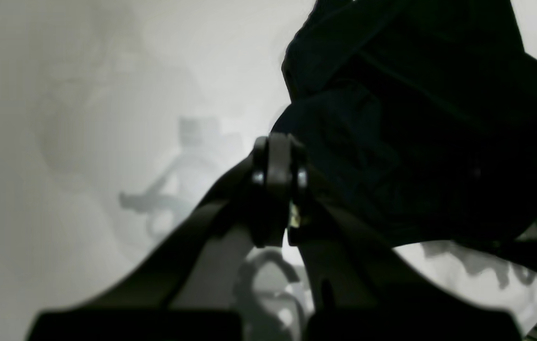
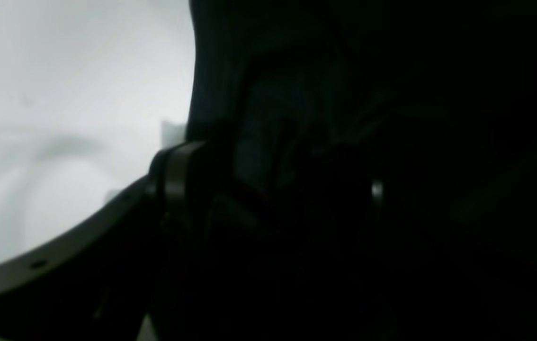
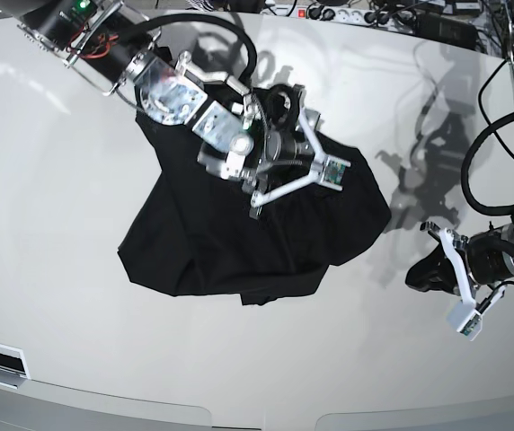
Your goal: Layout the t-shirt on the table in an organized manner, then fold the t-shirt properly
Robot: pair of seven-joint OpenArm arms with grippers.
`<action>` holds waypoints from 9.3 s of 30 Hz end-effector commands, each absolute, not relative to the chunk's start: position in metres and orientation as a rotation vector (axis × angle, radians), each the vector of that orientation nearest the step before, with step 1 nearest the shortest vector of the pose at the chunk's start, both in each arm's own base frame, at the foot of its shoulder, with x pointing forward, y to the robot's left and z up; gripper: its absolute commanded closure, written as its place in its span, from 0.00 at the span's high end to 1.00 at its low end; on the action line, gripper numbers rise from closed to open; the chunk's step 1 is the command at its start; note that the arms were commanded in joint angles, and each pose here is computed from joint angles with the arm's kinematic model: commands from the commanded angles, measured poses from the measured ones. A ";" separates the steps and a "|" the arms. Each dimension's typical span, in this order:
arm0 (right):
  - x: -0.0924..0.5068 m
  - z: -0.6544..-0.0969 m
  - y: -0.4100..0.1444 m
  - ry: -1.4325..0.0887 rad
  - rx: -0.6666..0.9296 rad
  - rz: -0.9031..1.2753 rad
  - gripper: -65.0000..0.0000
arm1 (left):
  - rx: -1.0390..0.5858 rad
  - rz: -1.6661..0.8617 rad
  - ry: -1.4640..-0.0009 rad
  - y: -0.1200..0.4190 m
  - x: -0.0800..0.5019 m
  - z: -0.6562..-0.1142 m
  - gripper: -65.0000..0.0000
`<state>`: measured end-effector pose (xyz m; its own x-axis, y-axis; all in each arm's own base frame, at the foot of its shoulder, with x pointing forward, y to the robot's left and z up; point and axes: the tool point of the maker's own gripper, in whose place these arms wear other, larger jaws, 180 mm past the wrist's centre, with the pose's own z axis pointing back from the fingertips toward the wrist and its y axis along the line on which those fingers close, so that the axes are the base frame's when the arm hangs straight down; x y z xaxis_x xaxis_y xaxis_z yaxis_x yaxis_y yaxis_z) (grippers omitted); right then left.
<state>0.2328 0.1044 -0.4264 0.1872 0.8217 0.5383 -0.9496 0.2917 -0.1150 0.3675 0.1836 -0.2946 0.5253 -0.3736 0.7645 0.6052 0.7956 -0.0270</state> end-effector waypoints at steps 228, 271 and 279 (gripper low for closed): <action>0.303 -0.290 -0.138 -0.831 -0.333 0.639 0.00 | -0.615 -0.714 -0.643 0.101 0.316 -0.324 0.56; 0.308 -0.286 -0.143 -0.871 -0.184 0.652 0.00 | -0.646 -0.151 -0.576 0.076 0.235 -0.425 0.58; 0.308 -0.286 -0.143 -0.871 -0.185 0.651 0.00 | -0.620 -0.145 -0.537 0.059 0.236 -0.454 0.58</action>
<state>0.3016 -0.1421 -0.2971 0.4971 0.5985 0.6283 -0.4701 0.7943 -0.3848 0.2337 0.0571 -0.4556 0.8582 0.0357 0.5121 0.2811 0.8021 -0.5269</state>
